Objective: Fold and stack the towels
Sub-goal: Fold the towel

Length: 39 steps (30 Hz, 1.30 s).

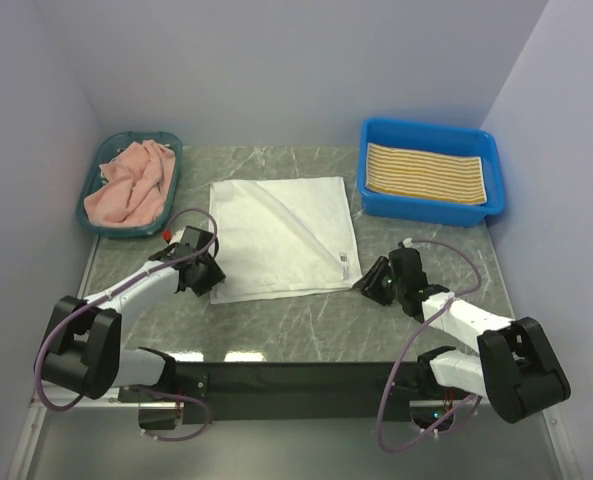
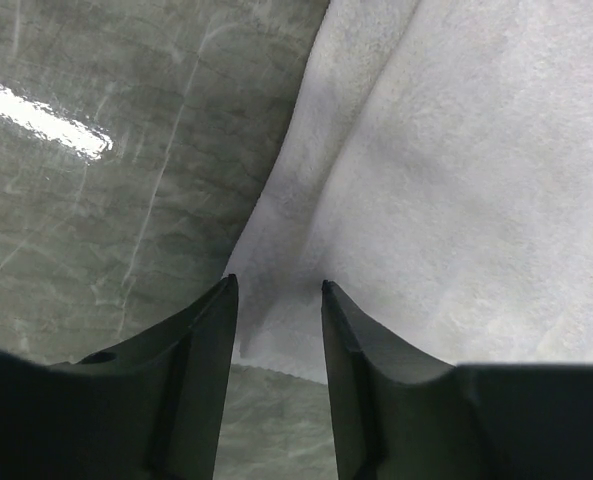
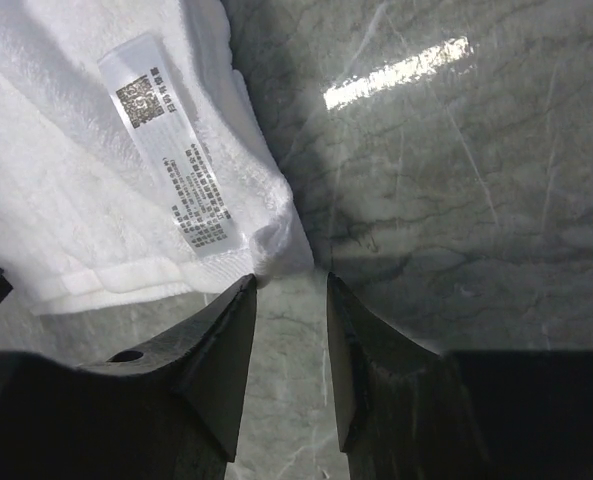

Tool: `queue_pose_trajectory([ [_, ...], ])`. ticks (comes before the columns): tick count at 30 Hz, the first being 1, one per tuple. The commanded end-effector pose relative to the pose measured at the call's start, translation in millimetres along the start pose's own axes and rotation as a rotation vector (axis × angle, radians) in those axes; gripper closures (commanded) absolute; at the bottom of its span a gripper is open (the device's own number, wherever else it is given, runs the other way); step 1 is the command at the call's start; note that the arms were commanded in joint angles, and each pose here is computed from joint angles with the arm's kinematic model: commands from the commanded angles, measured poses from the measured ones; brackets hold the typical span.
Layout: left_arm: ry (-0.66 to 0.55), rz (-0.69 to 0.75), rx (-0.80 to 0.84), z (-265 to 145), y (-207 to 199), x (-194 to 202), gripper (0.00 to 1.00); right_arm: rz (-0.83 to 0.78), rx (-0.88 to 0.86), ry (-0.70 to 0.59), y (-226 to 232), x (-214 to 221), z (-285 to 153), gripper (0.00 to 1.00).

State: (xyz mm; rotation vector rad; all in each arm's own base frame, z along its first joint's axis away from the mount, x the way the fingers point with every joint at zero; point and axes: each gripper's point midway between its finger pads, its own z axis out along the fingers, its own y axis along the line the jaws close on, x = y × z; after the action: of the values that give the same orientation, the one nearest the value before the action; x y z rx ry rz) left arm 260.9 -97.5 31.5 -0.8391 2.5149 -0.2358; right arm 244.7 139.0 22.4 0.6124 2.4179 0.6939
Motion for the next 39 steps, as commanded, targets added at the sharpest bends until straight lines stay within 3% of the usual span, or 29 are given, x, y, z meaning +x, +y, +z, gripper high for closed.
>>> queue_pose_trajectory([
  [1, -0.067, 0.0, 0.031, -1.8, -16.0, -17.3, 0.56, 0.047, -0.056, -0.066, 8.3, -11.4, 1.8, 0.6],
  [4, -0.071, 0.001, 0.02, -0.4, -12.9, -16.5, 0.6, 0.055, -0.053, -0.076, 5.2, -11.4, 1.8, 0.65],
  [10, -0.066, 0.007, 0.005, 3.1, -7.8, -13.4, 0.66, 0.041, -0.083, -0.137, 10.3, -22.4, -10.4, 0.66],
  [17, -0.051, 0.005, 0.006, 5.1, -6.9, -9.5, 0.64, 0.039, -0.062, -0.278, 7.7, -50.1, -30.9, 0.65],
  [29, -0.026, 0.013, 0.043, -10.9, -7.9, 1.9, 0.62, 0.05, -0.057, -0.214, 4.7, -41.3, -17.3, 0.65],
  [36, -0.002, 0.017, 0.004, -1.8, 7.3, 14.8, 0.56, 0.042, -0.066, -0.208, 6.2, -40.5, -16.8, 0.65],
  [39, 0.018, 0.023, 0.006, 3.5, 6.1, 19.2, 0.58, 0.046, -0.071, -0.2, 5.6, -38.2, -15.3, 0.64],
])
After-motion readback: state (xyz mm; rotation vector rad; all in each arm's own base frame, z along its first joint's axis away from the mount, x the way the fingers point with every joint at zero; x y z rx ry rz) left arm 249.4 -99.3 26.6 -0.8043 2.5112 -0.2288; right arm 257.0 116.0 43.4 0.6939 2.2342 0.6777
